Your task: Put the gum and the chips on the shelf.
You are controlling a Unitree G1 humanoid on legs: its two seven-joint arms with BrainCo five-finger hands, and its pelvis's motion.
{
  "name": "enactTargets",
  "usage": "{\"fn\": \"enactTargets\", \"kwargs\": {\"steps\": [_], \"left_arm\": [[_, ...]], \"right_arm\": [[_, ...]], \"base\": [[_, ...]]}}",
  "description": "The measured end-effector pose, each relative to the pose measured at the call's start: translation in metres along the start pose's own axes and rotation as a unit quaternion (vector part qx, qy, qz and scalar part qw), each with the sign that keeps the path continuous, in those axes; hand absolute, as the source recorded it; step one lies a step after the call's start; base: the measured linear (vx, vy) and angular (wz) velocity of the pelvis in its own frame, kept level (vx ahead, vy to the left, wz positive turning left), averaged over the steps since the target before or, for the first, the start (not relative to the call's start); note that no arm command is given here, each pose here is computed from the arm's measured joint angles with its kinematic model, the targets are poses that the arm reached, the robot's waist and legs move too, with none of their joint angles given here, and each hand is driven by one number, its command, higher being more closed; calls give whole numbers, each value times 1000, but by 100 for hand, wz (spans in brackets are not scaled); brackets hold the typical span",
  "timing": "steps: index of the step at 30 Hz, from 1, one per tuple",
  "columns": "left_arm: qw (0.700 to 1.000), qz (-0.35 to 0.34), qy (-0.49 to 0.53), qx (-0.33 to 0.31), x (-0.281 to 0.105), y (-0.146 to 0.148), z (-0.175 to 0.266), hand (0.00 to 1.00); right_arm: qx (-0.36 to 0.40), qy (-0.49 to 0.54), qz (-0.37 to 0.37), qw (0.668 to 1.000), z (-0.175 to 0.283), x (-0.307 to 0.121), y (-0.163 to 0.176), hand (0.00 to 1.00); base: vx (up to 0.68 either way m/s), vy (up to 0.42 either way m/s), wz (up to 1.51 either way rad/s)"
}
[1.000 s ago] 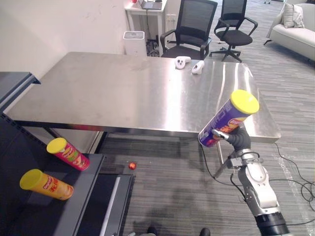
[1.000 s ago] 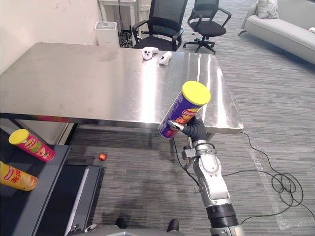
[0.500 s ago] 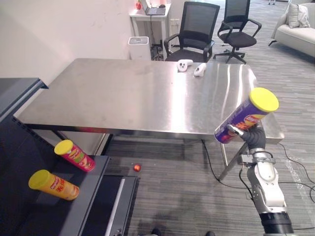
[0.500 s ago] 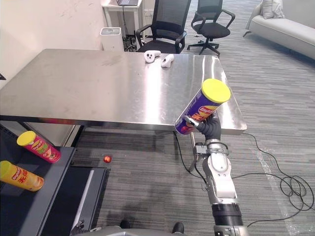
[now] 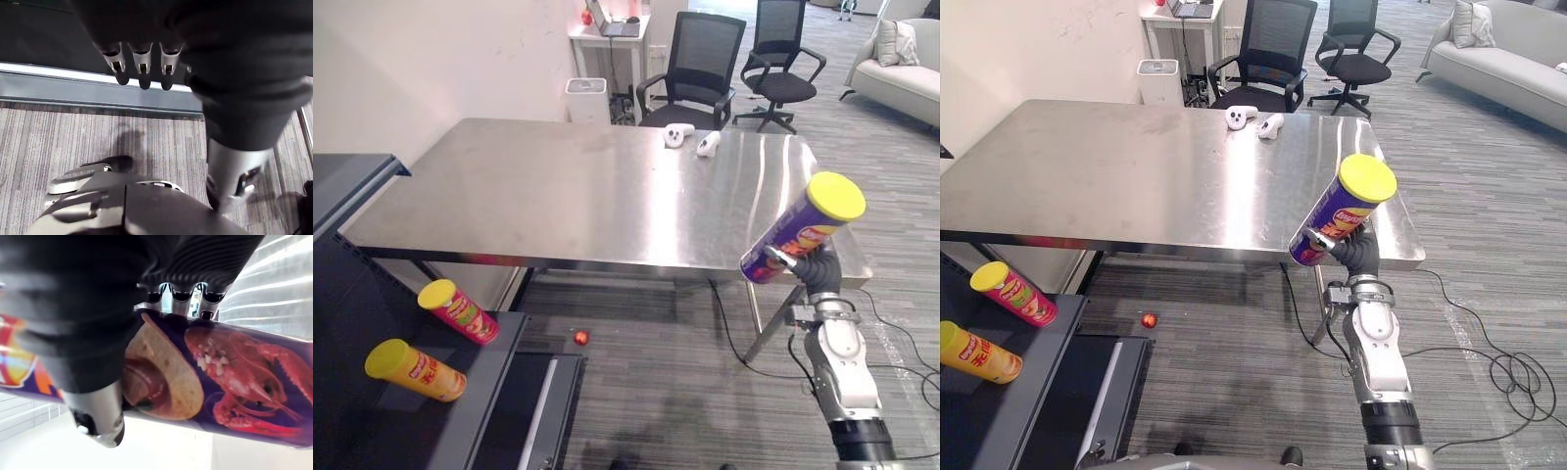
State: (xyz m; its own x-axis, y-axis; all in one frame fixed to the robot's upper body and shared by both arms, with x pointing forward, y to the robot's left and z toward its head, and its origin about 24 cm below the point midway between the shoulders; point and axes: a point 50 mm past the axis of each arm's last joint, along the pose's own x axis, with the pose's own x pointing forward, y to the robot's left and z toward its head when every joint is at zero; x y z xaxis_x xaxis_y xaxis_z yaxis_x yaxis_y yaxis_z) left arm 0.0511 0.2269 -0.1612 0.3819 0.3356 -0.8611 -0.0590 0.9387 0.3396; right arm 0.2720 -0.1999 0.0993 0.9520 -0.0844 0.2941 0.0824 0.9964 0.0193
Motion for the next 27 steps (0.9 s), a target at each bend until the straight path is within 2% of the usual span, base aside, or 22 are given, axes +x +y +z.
{"fn": "enactTargets", "kwargs": {"steps": [9,16,22,27], "left_arm": [[1000,9,-8,-5,1,2,5,0],[999,21,-9,-34,3,0,12,0],[999,24,-1,-44,0,-3,6,0],[999,19,-2,-37,0,-5,7,0]], "right_arm": [[6,6,21,1000,-3,-1,11,100],[28,-10,47,998,4,15,28,100],[14,-23,24,999,10,19,18,100],[3,-41,-22,999,18,20,-3,100]], "base": [[-13,-11,9],[-68,-86,85],[-1,56,104],[-51,142,92]]}}
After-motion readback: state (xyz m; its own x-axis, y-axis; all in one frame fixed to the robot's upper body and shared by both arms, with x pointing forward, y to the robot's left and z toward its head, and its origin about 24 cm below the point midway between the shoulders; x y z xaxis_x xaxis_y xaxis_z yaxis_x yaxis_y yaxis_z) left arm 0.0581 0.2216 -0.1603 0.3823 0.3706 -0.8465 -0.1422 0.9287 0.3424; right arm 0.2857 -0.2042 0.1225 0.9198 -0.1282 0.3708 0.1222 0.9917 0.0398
